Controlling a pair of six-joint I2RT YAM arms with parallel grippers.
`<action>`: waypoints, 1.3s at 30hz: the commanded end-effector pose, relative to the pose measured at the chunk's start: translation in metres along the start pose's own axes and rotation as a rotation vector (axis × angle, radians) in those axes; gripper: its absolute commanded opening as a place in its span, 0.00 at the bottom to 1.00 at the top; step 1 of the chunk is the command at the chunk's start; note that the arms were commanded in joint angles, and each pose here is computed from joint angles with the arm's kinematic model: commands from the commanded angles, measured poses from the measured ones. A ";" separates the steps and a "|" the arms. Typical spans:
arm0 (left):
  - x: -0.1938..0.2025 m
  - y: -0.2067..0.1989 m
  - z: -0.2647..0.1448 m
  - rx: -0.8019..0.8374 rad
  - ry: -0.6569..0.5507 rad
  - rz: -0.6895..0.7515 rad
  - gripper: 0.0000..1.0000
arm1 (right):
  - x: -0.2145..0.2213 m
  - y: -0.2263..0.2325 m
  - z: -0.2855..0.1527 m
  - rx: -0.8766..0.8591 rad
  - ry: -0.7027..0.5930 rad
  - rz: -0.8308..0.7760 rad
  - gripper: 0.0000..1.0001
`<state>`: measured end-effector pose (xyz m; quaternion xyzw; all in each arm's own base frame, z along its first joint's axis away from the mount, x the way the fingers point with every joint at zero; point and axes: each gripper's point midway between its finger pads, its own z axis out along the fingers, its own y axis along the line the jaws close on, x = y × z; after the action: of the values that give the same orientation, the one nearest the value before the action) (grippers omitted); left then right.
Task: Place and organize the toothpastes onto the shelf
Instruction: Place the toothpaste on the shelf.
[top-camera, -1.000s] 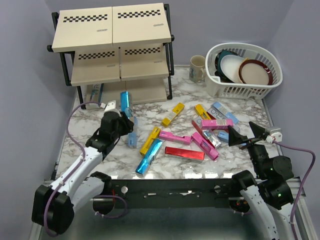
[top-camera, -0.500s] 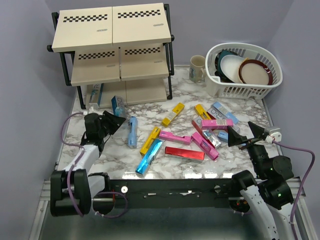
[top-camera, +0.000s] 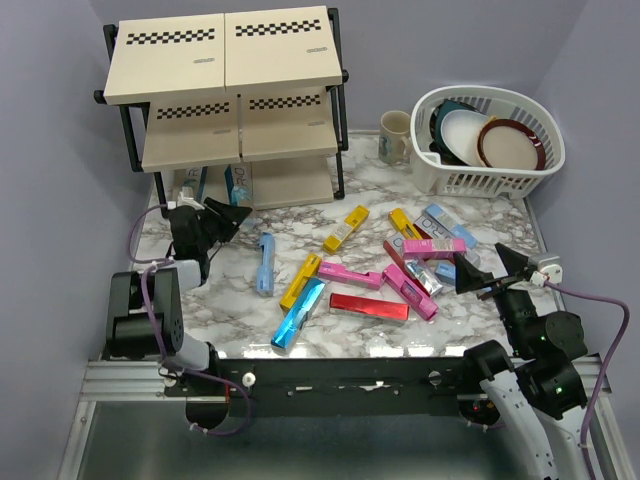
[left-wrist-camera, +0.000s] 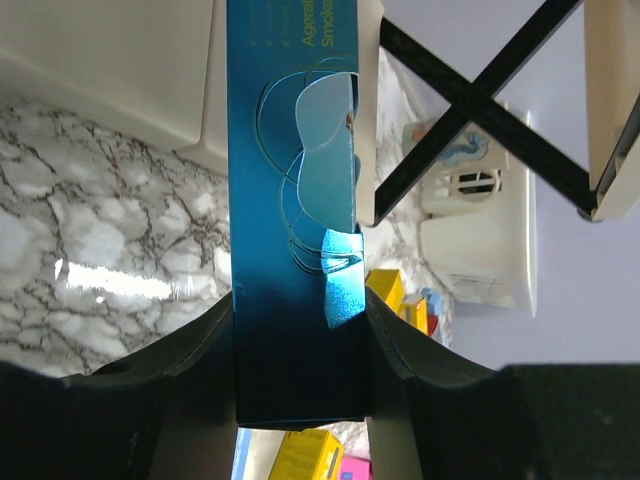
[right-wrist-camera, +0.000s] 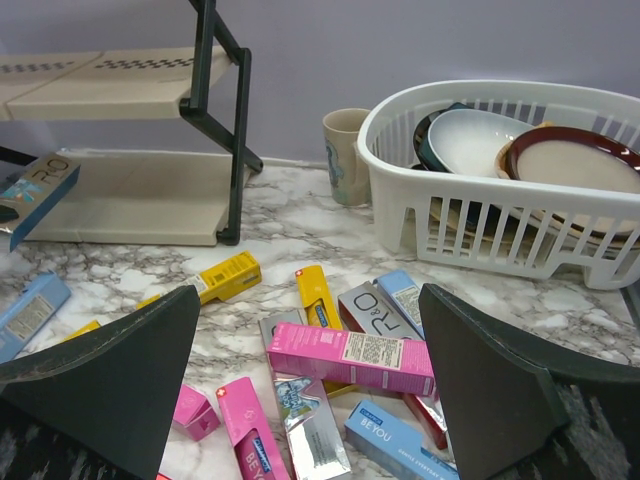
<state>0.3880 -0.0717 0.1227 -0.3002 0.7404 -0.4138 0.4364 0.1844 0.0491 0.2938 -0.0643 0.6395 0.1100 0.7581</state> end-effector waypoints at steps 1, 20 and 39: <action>-0.030 -0.030 0.014 0.147 -0.065 -0.043 0.50 | -0.053 0.000 -0.053 -0.035 -0.282 0.031 1.00; -0.048 0.028 0.046 -0.100 -0.090 -0.122 0.69 | -0.053 0.000 -0.053 -0.036 -0.280 0.032 1.00; -0.048 0.054 0.033 -0.249 -0.116 -0.088 0.82 | -0.054 0.001 -0.054 -0.039 -0.282 0.032 1.00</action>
<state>0.4342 -0.0278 0.0874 -0.4075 0.7416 -0.3397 0.4105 0.1840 0.0505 0.2936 -0.0670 0.6395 0.1130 0.7575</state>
